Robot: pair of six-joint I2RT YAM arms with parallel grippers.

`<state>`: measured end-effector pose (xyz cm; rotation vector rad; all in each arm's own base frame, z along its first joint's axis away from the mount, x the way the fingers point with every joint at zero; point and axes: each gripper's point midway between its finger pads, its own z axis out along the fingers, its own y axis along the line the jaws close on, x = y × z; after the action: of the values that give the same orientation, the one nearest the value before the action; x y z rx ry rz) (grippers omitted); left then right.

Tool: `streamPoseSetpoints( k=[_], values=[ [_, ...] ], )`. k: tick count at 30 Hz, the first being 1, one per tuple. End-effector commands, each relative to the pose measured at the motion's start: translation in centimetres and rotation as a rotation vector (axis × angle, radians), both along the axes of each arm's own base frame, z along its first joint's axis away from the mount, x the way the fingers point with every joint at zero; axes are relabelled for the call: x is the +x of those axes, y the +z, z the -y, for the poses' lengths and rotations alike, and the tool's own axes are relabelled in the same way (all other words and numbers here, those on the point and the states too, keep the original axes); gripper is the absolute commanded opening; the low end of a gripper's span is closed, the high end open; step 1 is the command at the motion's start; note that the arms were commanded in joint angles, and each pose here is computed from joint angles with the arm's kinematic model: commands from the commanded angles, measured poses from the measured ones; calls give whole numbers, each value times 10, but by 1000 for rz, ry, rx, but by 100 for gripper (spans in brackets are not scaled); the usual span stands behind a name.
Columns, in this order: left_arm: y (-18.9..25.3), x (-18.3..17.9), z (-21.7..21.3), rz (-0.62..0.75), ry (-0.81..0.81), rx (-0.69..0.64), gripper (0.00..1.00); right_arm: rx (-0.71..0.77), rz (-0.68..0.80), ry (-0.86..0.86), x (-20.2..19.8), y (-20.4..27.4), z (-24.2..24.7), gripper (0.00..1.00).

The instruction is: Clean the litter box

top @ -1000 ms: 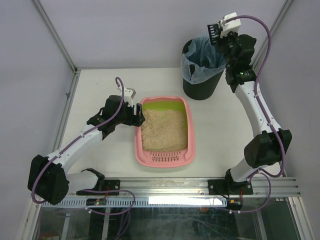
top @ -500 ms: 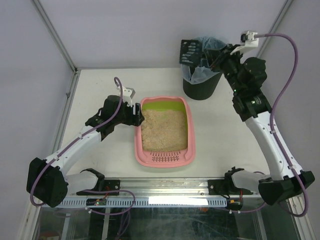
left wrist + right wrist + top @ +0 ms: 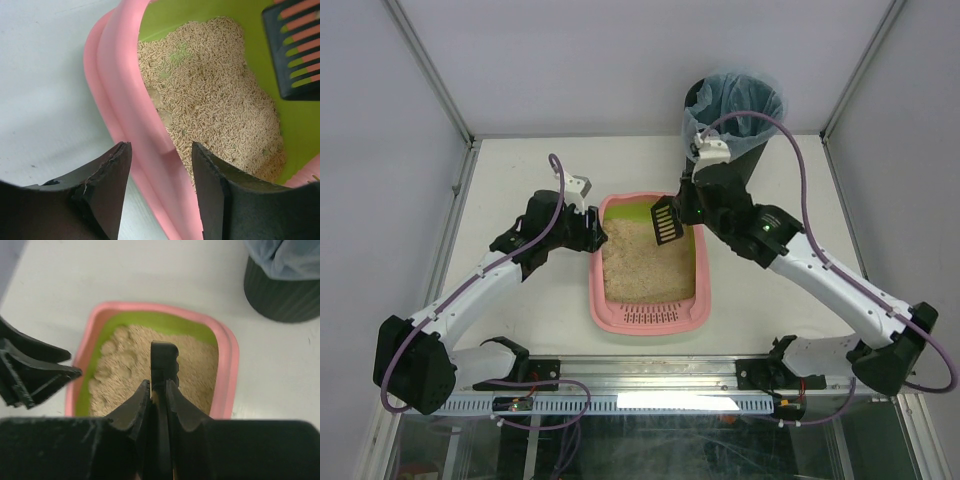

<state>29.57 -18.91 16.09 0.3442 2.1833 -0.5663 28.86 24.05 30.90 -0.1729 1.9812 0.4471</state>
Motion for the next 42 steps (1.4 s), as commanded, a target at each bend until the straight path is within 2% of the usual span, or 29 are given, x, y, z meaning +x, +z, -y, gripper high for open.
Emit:
streamPoseSetpoints(
  k=[1, 5, 9, 15, 28, 33, 42],
  values=[
    [28, 5, 8, 73, -54, -42, 52, -158, -106, -94, -4, -21, 13, 0],
    [25, 4, 8, 64, -55, -38, 50, -248, -182, -97, -9, -46, 5, 0],
    [23, 3, 9, 55, -60, -37, 48, -325, -187, -146, -6, -67, 6, 0],
    [19, 1, 14, 33, -88, -46, 40, -359, -236, -141, -5, -99, -1, 0],
    [8, -4, 20, -20, -126, -52, 36, -78, -473, 1, -32, -132, -47, 0],
    [6, -4, 22, -32, -133, -52, 33, 118, -489, 29, -37, -124, -59, 0],
    [-2, -8, 28, -67, -170, -60, 23, 327, -535, -27, -43, -138, -53, 0]
  ],
)
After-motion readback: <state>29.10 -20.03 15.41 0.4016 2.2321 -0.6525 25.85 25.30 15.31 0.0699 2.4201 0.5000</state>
